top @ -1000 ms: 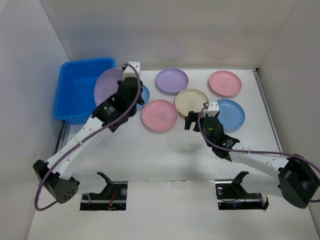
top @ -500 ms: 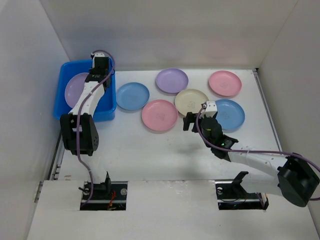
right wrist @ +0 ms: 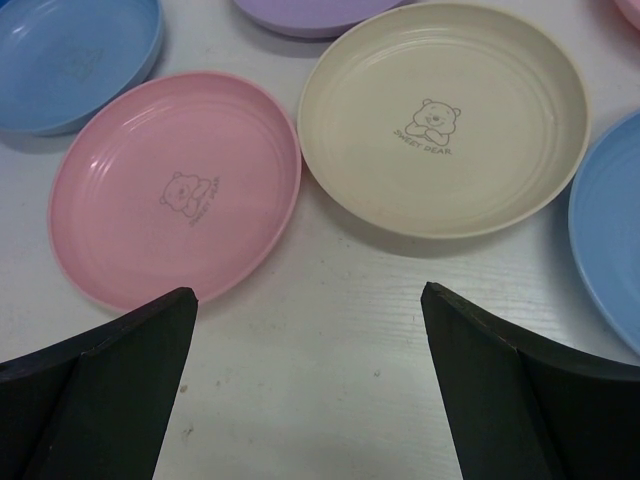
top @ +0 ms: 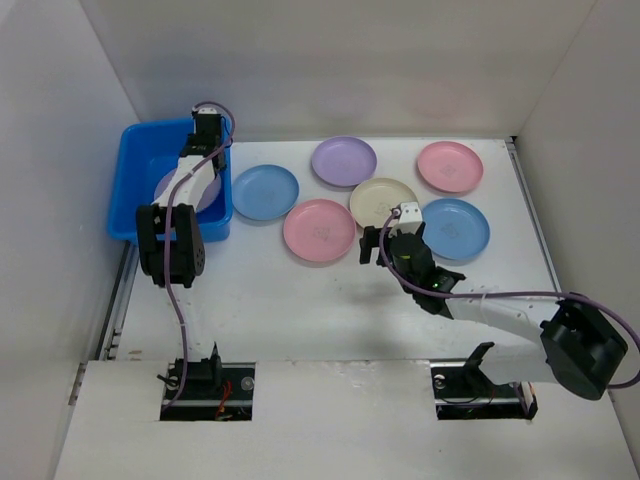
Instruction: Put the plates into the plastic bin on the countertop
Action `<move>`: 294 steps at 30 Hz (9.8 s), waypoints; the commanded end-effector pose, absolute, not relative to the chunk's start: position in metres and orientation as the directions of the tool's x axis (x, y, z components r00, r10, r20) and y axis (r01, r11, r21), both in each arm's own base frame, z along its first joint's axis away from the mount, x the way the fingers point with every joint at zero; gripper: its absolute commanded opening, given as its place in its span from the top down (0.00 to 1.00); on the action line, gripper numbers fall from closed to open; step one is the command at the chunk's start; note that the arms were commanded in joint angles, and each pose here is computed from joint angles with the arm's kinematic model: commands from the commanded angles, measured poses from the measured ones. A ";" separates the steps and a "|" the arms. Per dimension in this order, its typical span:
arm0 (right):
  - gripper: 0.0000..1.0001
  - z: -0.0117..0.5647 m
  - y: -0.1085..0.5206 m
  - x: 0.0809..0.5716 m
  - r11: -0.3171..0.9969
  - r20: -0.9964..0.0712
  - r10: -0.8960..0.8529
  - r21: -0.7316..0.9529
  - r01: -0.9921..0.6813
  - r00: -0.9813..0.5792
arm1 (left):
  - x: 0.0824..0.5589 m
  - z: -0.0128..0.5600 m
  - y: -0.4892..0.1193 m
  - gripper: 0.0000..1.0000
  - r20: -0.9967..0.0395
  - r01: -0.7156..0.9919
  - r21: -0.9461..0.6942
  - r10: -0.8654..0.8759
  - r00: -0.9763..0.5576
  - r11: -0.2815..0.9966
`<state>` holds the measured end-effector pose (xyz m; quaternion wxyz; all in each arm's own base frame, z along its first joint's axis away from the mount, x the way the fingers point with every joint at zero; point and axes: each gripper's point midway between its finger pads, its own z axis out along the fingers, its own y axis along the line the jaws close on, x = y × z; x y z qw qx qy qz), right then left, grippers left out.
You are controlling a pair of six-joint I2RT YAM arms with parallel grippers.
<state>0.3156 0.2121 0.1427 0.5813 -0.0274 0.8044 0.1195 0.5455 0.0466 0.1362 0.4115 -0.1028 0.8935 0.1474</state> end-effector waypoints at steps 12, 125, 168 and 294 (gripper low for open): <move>0.00 0.174 0.214 0.319 0.964 -0.957 0.147 0.195 -0.181 -0.250 | 0.522 0.283 -0.033 0.31 -0.924 -0.196 0.093 0.011 -0.381 0.976; 0.00 0.171 0.224 0.316 0.965 -0.959 0.125 0.178 -0.195 -0.255 | 0.458 0.283 -0.114 0.28 -0.963 0.008 0.111 0.109 -0.247 0.994; 0.00 0.162 0.224 0.320 0.970 -0.958 0.098 0.153 -0.188 -0.270 | 0.474 0.033 -0.189 0.83 -0.629 0.494 0.175 0.483 -0.609 0.851; 0.00 0.134 0.245 0.325 0.973 -0.945 0.031 0.102 -0.207 -0.324 | 0.616 0.069 -0.249 0.43 -0.692 -0.073 -0.571 -0.527 -0.494 0.818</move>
